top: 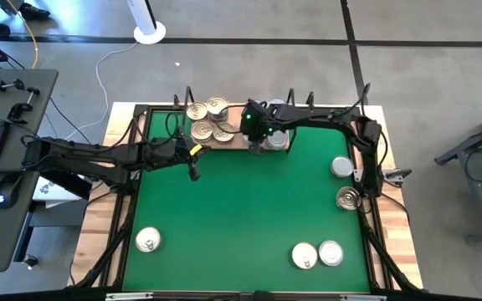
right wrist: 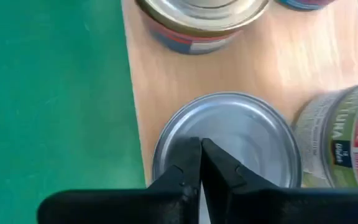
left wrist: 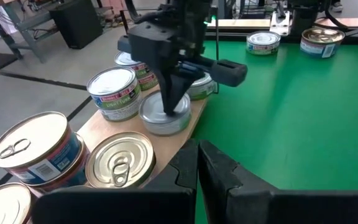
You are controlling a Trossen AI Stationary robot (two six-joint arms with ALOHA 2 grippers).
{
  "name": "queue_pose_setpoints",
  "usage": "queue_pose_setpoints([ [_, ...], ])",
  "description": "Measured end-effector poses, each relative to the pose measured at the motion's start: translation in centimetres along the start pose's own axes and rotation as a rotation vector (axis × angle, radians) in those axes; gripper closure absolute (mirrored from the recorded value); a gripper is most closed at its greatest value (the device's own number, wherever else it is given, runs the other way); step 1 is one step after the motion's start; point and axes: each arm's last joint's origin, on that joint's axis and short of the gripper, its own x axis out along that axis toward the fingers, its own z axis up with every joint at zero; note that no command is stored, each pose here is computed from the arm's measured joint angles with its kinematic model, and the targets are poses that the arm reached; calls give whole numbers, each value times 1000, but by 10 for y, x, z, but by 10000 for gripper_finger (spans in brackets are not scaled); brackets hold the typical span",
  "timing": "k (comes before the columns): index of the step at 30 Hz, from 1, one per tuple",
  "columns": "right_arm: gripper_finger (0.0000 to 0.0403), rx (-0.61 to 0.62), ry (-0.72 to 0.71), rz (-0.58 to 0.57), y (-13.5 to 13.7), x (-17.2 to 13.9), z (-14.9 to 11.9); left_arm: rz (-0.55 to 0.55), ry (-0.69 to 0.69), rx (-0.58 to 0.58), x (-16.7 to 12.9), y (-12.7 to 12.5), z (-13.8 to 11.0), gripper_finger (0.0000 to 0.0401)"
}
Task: Stack canned seafood by type on shelf
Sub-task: Adjust the tuna cans on the shelf
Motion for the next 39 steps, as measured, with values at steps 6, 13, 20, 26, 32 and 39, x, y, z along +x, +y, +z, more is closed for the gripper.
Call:
queue_pose_setpoints([
  [6, 403, 25, 12, -3, -12, 0, -5, 0, 0, 0, 0, 0, 0, 401],
  [13, 403, 24, 6, -28, -13, -13, -5, 0, 0, -1, 0, 0, 0, 401],
  [20, 403, 5, -10, -34, 0, -48, -3, 0, 4, -7, 0, 0, 0, 401],
  [26, 403, 80, 211, 9, 15, -61, -23, 0, 4, -14, 0, 0, 0, 401],
  [32, 403, 129, 307, -113, 9, -48, -29, -1, 4, -14, 0, 0, 0, 401],
  [39, 403, 137, 345, -109, -1, -30, -33, -1, 5, -13, 0, 0, 0, 401],
])
